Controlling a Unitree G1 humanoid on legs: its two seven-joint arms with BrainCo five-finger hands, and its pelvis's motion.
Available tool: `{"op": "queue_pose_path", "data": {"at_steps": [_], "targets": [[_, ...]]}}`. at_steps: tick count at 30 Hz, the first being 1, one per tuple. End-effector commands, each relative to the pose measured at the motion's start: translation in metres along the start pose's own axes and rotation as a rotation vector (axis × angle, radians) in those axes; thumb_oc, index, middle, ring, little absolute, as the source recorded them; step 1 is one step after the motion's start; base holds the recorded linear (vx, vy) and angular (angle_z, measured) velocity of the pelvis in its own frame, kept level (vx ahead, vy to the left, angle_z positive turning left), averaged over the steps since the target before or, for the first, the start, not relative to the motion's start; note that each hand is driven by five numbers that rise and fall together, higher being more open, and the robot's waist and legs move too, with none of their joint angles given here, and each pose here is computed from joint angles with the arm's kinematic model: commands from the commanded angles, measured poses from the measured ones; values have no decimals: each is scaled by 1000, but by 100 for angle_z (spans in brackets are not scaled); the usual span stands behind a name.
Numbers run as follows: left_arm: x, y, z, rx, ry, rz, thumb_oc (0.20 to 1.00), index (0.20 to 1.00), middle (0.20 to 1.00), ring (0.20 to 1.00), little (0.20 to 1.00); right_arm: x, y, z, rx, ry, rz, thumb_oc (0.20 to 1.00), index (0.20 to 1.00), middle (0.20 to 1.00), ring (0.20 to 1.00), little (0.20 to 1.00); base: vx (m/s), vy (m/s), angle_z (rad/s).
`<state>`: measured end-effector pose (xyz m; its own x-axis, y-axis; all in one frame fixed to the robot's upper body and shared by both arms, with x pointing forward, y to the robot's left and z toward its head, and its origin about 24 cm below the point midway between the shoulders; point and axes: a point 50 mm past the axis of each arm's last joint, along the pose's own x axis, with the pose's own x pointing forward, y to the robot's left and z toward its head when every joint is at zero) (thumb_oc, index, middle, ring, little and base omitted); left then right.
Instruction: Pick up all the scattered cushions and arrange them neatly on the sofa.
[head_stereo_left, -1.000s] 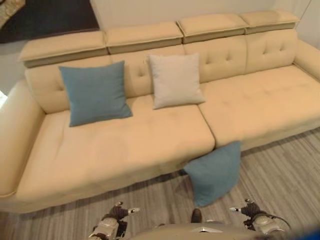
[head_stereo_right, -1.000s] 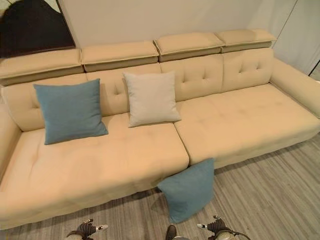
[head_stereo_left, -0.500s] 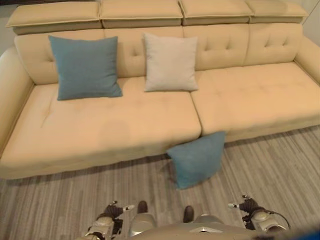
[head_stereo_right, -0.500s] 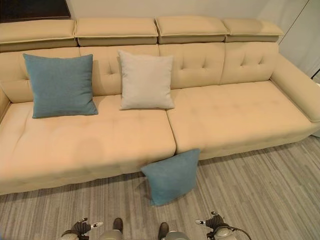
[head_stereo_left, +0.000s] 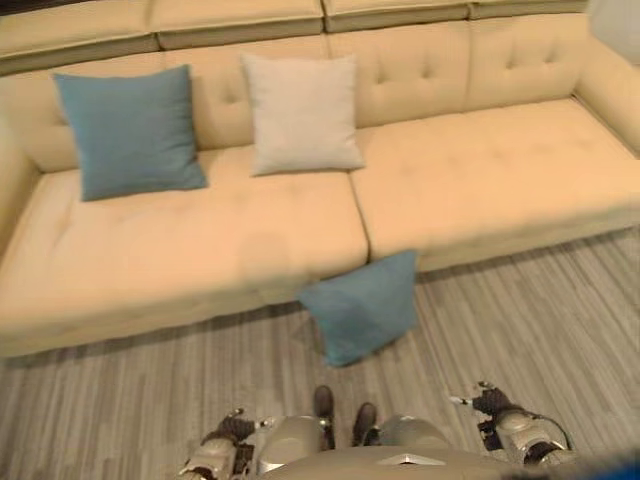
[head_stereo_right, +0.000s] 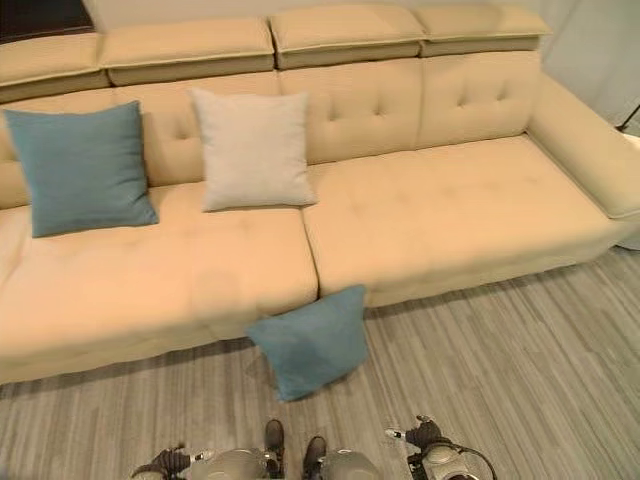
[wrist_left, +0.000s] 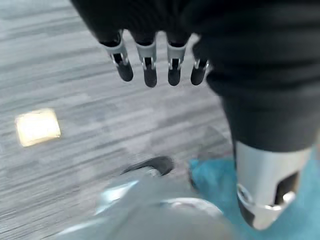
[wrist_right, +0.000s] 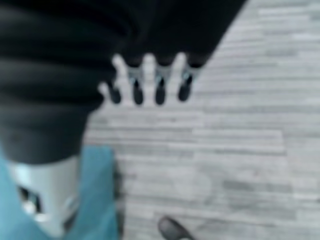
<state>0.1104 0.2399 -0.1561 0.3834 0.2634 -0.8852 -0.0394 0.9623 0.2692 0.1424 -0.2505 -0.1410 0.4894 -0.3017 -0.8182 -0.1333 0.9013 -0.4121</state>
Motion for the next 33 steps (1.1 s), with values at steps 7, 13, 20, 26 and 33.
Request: {"op": "queue_pose_path", "data": {"at_steps": [7, 13, 20, 26, 33], "targets": [[1, 19, 11, 13, -52, 50, 1000, 1000, 1000, 1000, 1000, 1, 0, 6, -7, -17, 9, 1000, 1000, 1000, 1000, 1000, 99, -73, 9], [-1, 15, -4, 41, -10, 41, 1000, 1000, 1000, 1000, 1000, 0, 1, 0, -3, -13, 16, 1000, 1000, 1000, 1000, 1000, 155, -221, 34], [0, 11, -1, 62, -20, 22, 1000, 1000, 1000, 1000, 1000, -1, 1, -3, -10, -13, 19, 1000, 1000, 1000, 1000, 1000, 103, -169, 26], [1, 8, 13, 90, -63, 13, 1000, 1000, 1000, 1000, 1000, 0, 0, 2, 8, -31, 13, 1000, 1000, 1000, 1000, 1000, -5, -118, 19], [2, -1, 47, 127, -173, -12, 1000, 1000, 1000, 1000, 1000, 2, -12, 14, 29, -62, -29, 1000, 1000, 1000, 1000, 1000, -12, 108, 85]]}}
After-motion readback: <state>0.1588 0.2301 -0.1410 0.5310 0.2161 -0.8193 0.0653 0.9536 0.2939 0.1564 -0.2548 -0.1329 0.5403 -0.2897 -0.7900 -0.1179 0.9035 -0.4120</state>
